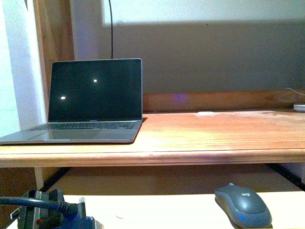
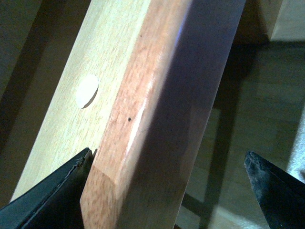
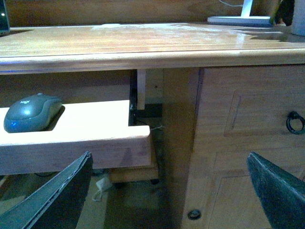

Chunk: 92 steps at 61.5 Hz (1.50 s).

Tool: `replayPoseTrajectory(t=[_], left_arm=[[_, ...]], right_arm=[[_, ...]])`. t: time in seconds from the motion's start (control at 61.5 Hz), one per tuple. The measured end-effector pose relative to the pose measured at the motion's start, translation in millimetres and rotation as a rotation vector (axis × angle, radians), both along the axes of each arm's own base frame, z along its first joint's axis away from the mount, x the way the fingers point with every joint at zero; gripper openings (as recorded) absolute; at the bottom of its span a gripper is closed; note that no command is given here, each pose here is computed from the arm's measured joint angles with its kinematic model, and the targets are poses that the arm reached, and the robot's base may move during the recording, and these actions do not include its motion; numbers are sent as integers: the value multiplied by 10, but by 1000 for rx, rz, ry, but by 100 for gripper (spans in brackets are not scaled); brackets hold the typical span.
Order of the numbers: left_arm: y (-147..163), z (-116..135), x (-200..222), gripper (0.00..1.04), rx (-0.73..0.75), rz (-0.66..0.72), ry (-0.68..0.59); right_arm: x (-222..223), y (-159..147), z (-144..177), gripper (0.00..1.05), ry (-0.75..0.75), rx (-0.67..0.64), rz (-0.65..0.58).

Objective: Place mouse

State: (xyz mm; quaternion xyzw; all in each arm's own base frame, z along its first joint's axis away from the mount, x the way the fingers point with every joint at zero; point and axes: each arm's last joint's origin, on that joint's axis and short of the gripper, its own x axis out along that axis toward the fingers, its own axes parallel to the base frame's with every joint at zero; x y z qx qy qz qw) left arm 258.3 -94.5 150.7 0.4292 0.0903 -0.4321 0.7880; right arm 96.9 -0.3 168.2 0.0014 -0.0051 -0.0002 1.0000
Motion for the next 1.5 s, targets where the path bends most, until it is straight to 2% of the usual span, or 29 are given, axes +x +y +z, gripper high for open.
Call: replayPoseTrajectory(t=[0.244,0.374,0.553,0.732,0.895,1.009,1.106,1.171,1.236,1.334,1.464,1.497], left_arm=[[-100,120,-111,97,-142,86,121],[-115,255,-112,97,-323,189,256],[-157,489,-148,97,-545,254,401],[-153,675,-179,97,-690,312,458],[-81,918,-174,97,-804,448,361],[56,1088,-191,97,-843,596,167],[255,1282,-322,97,-894,760,-69],[337,1310,-470,97,-915,832,-136],[383,1277,-609,97,-913,877,-151],[424,1100,-891,97,-899,951,-130],[411,881,-1226,97,-871,966,-69],[418,824,-1327,94,-880,963,-80]], right_arm=[[0,0,0,97,0,0,0],[0,0,0,97,0,0,0],[0,0,0,97,0,0,0],[0,0,0,97,0,0,0],[0,0,0,97,0,0,0],[0,0,0,97,0,0,0],[0,0,0,97,0,0,0],[0,0,0,97,0,0,0],[0,0,0,97,0,0,0],[0,0,0,97,0,0,0],[0,0,0,97,0,0,0],[0,0,0,97,0,0,0]])
